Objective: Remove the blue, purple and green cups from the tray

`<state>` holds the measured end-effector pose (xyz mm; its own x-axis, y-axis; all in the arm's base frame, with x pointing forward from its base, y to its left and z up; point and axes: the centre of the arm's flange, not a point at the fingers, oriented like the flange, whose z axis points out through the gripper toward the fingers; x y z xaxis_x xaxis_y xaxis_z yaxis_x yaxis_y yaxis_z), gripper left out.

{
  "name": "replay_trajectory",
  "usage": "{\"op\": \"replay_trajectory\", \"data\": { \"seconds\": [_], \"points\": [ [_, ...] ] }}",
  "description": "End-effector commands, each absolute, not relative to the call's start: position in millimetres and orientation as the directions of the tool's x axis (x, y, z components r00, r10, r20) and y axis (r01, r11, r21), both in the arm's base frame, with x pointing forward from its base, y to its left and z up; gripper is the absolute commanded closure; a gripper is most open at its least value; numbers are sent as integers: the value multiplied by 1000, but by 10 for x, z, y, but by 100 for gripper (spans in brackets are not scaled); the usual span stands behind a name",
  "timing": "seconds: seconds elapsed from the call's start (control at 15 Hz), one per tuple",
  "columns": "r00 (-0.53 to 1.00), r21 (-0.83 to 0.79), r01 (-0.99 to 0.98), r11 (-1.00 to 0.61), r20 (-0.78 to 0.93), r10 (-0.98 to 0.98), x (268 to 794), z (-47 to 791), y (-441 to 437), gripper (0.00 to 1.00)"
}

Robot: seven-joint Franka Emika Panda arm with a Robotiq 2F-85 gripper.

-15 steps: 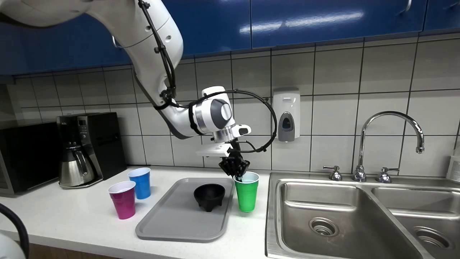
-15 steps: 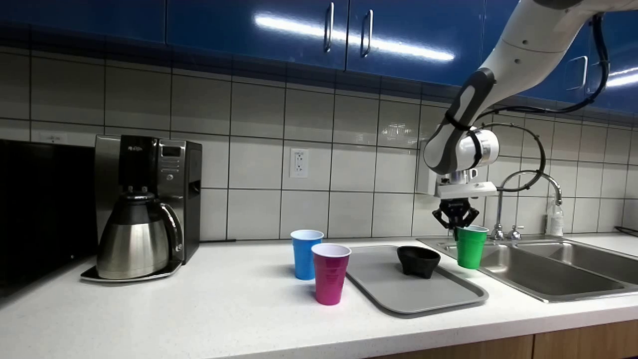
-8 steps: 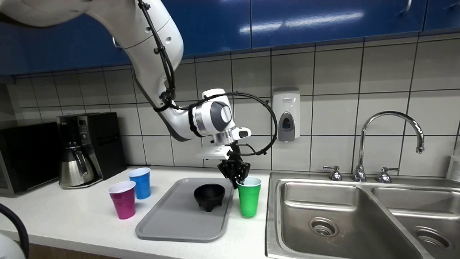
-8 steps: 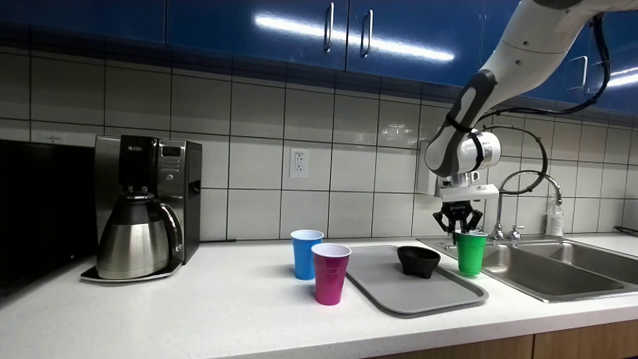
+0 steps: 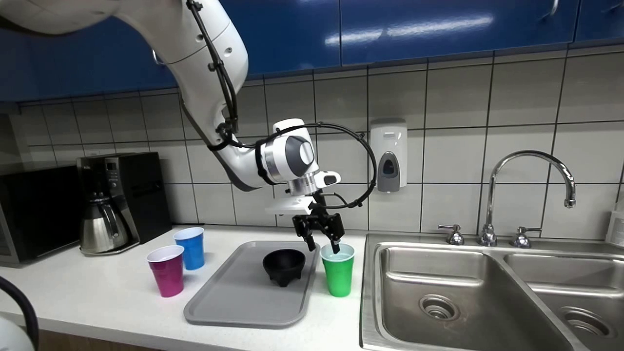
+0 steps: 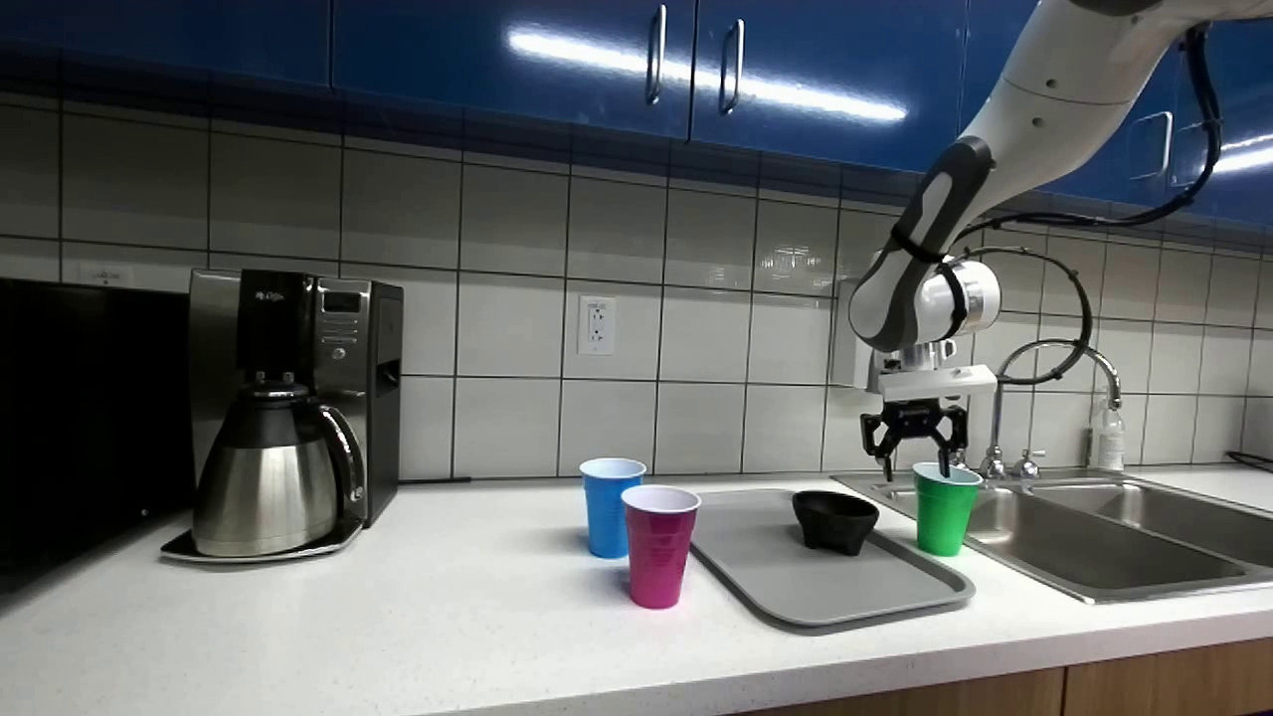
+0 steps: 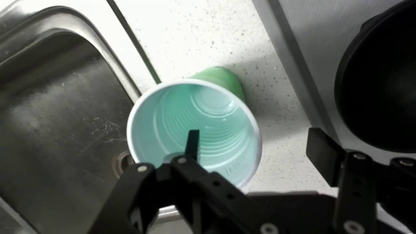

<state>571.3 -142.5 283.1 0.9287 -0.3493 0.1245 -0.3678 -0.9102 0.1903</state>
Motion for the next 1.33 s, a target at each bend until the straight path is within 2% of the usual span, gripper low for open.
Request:
{"op": "replay_trajectory", "data": {
  "seconds": [0.0,1.27],
  "points": [
    [936,203,-347,-915,130,-327,5587,3044,-1428,0],
    [944,173,-255,-951,259,-206,5166,3984,-797,0]
  ]
}}
